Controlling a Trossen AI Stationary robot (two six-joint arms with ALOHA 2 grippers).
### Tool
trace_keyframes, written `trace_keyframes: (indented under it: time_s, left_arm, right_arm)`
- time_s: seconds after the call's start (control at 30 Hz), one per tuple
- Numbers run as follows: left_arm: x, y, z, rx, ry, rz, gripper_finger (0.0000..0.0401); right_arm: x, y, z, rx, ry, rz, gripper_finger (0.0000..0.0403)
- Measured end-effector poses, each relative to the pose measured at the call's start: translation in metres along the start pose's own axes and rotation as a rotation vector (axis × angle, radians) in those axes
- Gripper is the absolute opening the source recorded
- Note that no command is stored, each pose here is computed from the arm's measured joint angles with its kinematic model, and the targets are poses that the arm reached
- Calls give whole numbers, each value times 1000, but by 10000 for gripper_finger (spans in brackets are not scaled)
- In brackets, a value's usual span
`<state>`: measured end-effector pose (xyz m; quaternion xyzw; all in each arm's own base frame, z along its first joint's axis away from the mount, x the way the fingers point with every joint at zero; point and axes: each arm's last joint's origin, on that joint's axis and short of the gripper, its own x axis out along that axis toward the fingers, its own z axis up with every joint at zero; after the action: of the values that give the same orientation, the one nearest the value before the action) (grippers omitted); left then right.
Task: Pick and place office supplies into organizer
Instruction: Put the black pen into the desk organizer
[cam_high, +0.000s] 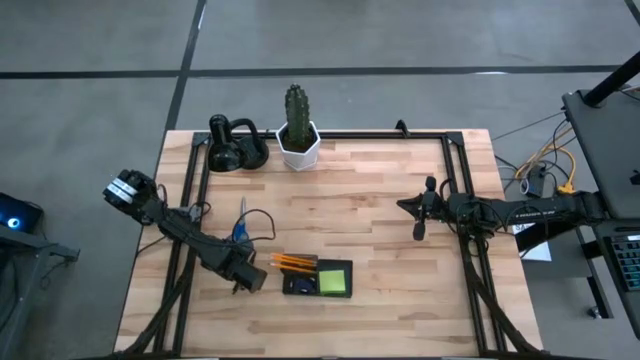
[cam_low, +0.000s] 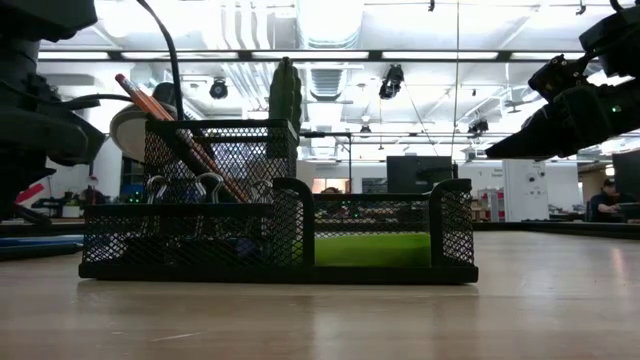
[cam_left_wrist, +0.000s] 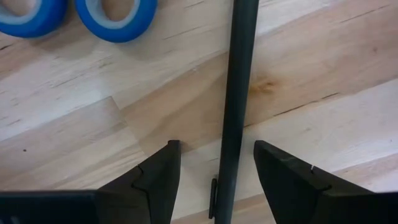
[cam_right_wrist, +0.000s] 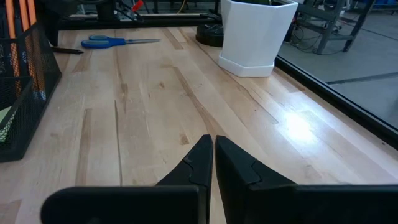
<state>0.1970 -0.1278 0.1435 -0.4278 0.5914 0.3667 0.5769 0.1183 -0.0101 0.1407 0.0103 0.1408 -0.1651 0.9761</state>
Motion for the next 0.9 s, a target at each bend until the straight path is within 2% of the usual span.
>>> trace_keyframes:
  time_s: [0.1, 0.2, 0.6, 0.9]
  left_arm:
    - [0, 0, 0, 0, 0, -1, 189]
    - [0, -1, 0, 1, 1, -8, 169]
    - [1, -2, -1, 1, 10, -23, 15]
    - [1, -1, -1, 15, 42, -9, 15]
  right_arm:
    - [0, 0, 0, 0, 0, 0, 8]
    - [0, 0, 0, 0, 0, 0, 8]
    - [0, 0, 0, 0, 0, 0, 8]
    - [0, 0, 0, 0, 1, 0, 8]
